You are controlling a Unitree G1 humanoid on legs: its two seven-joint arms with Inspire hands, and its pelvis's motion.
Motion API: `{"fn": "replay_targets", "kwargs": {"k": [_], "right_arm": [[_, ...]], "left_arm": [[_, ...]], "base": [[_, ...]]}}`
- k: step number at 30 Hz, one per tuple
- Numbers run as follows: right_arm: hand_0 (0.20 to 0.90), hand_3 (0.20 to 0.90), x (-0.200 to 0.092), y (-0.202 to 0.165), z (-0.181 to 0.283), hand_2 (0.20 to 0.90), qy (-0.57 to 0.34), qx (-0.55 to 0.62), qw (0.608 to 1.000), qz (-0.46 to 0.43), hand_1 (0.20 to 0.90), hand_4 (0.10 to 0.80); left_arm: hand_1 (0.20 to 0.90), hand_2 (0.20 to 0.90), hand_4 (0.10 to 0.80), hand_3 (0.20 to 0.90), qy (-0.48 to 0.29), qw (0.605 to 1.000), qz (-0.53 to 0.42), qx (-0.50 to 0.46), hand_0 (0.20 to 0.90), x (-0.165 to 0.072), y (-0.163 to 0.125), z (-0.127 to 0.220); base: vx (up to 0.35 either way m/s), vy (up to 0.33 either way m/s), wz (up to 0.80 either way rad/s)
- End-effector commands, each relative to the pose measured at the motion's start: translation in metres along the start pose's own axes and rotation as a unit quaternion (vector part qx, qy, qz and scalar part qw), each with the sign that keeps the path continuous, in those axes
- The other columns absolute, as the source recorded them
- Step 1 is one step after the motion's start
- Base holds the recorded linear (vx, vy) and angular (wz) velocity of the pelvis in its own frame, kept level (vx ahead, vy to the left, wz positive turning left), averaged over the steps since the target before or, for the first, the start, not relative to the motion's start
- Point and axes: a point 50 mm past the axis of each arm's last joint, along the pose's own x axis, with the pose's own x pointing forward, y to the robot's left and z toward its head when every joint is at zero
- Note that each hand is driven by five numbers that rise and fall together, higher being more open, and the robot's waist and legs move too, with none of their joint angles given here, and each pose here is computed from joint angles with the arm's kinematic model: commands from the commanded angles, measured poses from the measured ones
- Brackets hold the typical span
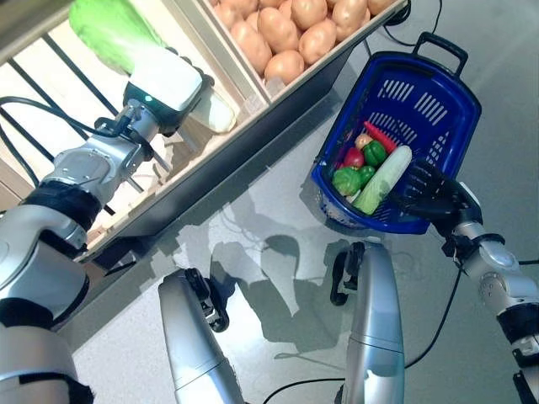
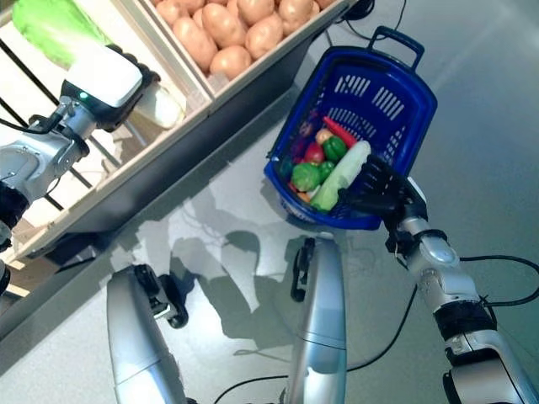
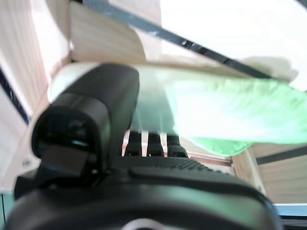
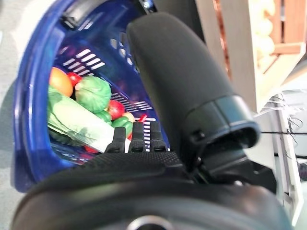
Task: Put vegetables into the basket
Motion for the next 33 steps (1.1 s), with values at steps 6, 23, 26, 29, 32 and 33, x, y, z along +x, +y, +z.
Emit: {"fn": "replay_targets", "kwargs": {"k": [6, 23, 26, 29, 32, 33], "right_arm": [[0.9, 0.9, 0.007, 0.01, 0.06, 0.9, -0.158, 0.039, 0.987, 0.0, 0.9, 0.8], [0.9, 0.9, 0.006, 0.01, 0.033, 0.9, -0.125, 0.05, 0.991, -0.004, 0.9, 0.8], [0.9, 0.9, 0.005, 0.014, 0.025, 0.9, -0.114, 0.05, 0.992, -0.004, 0.9, 0.8], [0.9, 0.9, 0.003, 0.016, 0.018, 0.9, -0.099, 0.039, 0.994, 0.005, 0.9, 0.8], [0.9, 0.9, 0.0, 0.015, 0.01, 0.9, -0.084, 0.03, 0.996, 0.009, 0.9, 0.8], [0.9, 0.9, 0.0, 0.015, 0.009, 0.9, -0.082, 0.029, 0.996, 0.008, 0.9, 0.8]], "left_arm": [[0.3, 0.3, 0.4, 0.3, 0.038, 0.988, -0.151, -0.014, 0.3, -0.048, -0.061, -0.024], [0.3, 0.3, 0.4, 0.3, 0.028, 0.981, -0.08, -0.174, 0.3, -0.061, -0.073, 0.0], [0.3, 0.3, 0.4, 0.3, 0.026, 0.977, -0.072, -0.197, 0.3, -0.062, -0.077, 0.008], [0.3, 0.3, 0.4, 0.3, 0.029, 0.975, -0.082, -0.203, 0.3, -0.067, -0.085, 0.014], [0.665, 0.665, 0.643, 0.665, 0.049, 0.974, -0.097, -0.2, 0.665, -0.079, -0.095, 0.011], [0.9, 0.9, 0.8, 0.9, 0.055, 0.973, -0.101, -0.2, 0.9, -0.081, -0.097, 0.01]], "base": [[0.109, 0.024, -0.04], [0.066, 0.024, -0.02], [0.123, 0.0, 0.07], [0.154, -0.004, 0.07], [0.147, -0.023, -0.01], [0.083, -0.009, 0.03]]}}
